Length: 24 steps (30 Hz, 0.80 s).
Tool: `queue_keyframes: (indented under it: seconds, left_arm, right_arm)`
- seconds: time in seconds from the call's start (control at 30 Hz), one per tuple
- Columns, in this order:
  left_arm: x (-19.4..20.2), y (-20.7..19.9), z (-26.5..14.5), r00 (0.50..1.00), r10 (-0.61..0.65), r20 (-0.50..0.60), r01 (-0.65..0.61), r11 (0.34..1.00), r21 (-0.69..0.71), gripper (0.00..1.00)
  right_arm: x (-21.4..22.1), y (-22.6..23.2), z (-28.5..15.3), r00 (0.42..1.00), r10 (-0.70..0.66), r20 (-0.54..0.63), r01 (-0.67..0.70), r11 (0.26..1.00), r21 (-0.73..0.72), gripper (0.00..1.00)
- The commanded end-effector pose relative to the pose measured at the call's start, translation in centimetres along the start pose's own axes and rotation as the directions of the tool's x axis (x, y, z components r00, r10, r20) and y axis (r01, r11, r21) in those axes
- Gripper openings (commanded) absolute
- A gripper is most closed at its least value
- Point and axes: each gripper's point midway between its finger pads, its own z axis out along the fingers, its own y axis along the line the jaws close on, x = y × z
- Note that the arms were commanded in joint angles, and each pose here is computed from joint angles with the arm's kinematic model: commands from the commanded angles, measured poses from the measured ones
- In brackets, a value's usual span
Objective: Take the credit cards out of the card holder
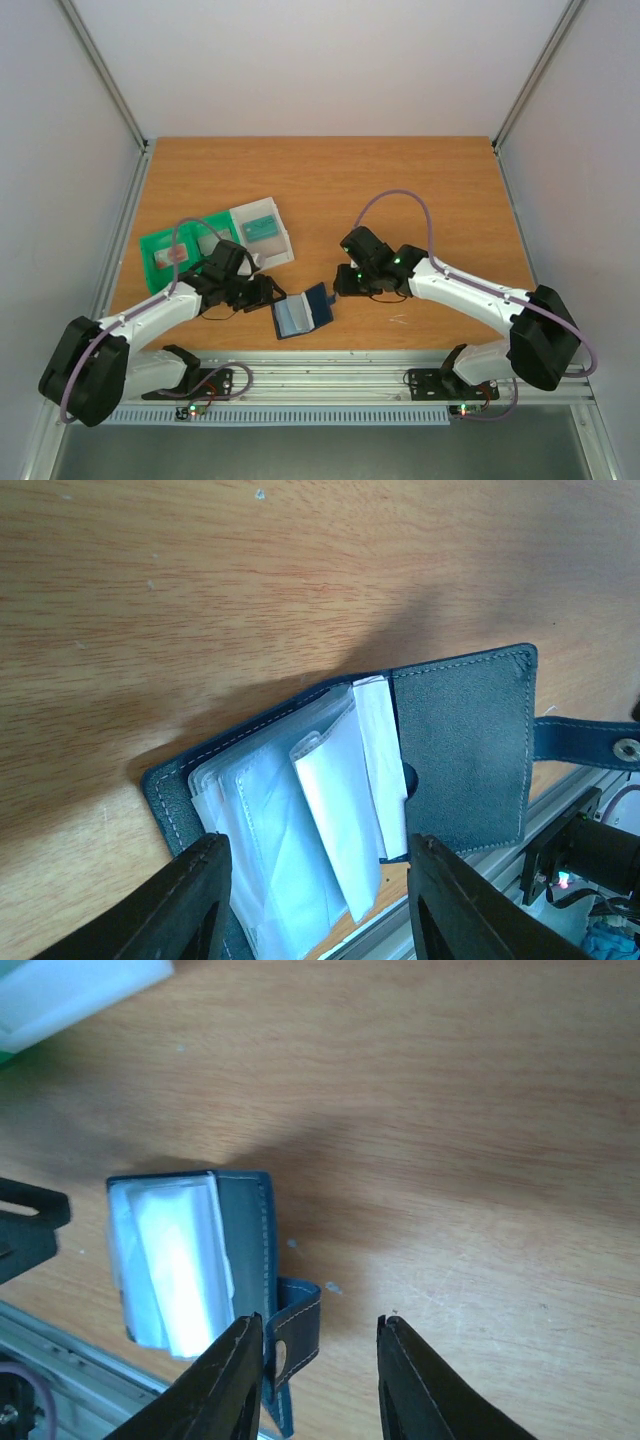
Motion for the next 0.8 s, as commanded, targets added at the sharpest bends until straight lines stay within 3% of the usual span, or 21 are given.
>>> queue_keyframes:
  seconds: [0.0,0.2,0.4,0.77]
  left_arm:
    - [-0.7,-0.7,0.1,1.000,0.017,0.022,-0.018,0.999,0.026,0.49]
    - [-0.7,-1.9,-0.1,0.999,0.026,0.019,-0.028,0.996,0.082,0.48]
    - [-0.5,-2.0,0.1,1.000,0.016,0.013,-0.018,0.994,0.106,0.48]
    - [-0.1,-0.2,-0.5,0.998,-0.040,0.040,0.039,0.999,0.017,0.46]
  right_arm:
    - [-0.3,1.2,-2.7,0.998,-0.055,0.010,0.055,0.998,0.030,0.34]
    - [-0.2,6.3,-4.8,0.987,-0.159,0.026,0.160,0.986,-0.055,0.37]
    - [2.1,10.8,-2.2,0.966,-0.260,-0.010,0.258,0.960,-0.106,0.37]
    - [3.5,8.3,3.2,0.956,-0.286,-0.056,0.288,0.958,0.015,0.29]
